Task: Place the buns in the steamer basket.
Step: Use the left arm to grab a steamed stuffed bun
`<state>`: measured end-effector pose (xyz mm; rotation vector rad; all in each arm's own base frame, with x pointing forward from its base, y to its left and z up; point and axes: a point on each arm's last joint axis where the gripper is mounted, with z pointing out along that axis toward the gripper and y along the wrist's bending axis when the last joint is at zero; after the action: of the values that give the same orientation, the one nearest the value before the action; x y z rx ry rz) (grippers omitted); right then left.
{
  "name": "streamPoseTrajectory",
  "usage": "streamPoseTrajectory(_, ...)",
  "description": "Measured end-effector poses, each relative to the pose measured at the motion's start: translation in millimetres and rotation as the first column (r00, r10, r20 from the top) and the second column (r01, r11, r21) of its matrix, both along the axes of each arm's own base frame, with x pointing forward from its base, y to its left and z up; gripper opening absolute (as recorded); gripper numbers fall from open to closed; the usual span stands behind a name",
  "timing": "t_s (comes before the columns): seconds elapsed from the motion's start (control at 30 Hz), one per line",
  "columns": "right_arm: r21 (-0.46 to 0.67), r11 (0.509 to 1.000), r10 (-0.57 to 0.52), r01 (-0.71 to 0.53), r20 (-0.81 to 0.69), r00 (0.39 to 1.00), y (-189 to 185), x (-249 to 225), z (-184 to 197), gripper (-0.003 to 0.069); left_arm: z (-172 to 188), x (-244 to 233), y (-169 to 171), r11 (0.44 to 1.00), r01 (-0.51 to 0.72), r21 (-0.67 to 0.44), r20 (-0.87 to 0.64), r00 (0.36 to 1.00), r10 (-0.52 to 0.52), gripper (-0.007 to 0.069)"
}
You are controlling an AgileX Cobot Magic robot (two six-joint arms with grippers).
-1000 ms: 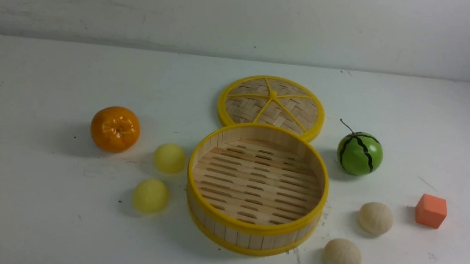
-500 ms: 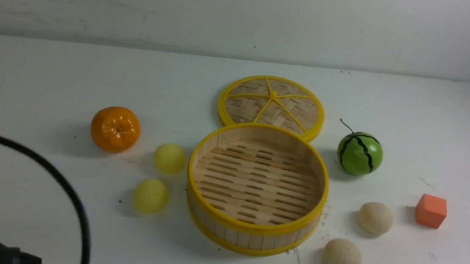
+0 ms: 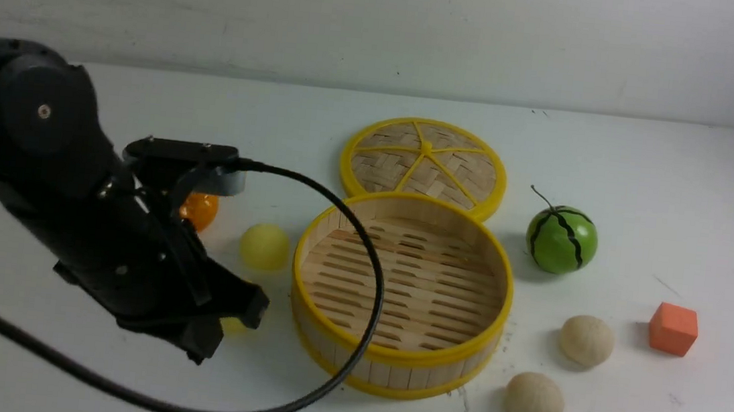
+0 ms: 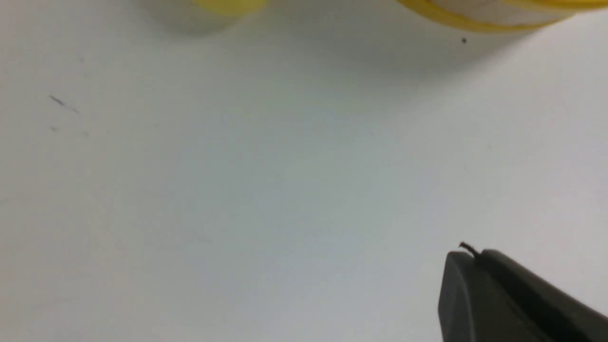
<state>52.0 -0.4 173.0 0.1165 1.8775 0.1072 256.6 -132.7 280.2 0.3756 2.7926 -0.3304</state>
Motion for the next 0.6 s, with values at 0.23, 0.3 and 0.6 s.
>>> streamPoseTrajectory(0.23, 0.0, 1.0, 0.0, 0.0, 0.0, 1.0, 0.0, 0.0, 0.0, 0.0241, -15.8, 43.4, -10.6, 0.993, 0.011, 0.116, 0.021, 1.0, -0.014, -0.0013)
streamPoseTrajectory(0.3, 0.0, 1.0, 0.0, 0.0, 0.0, 1.0, 0.0, 0.0, 0.0, 0.0241, -22.8, 53.3, -13.6, 0.99, 0.017, 0.138, 0.019, 1.0, -0.02, -0.0009)
streamPoseTrajectory(0.6, 0.0, 1.0, 0.0, 0.0, 0.0, 1.0, 0.0, 0.0, 0.0, 0.0241, -43.3, 78.0, -21.9, 0.982, 0.033, 0.187, 0.003, 0.999, -0.034, 0.0169)
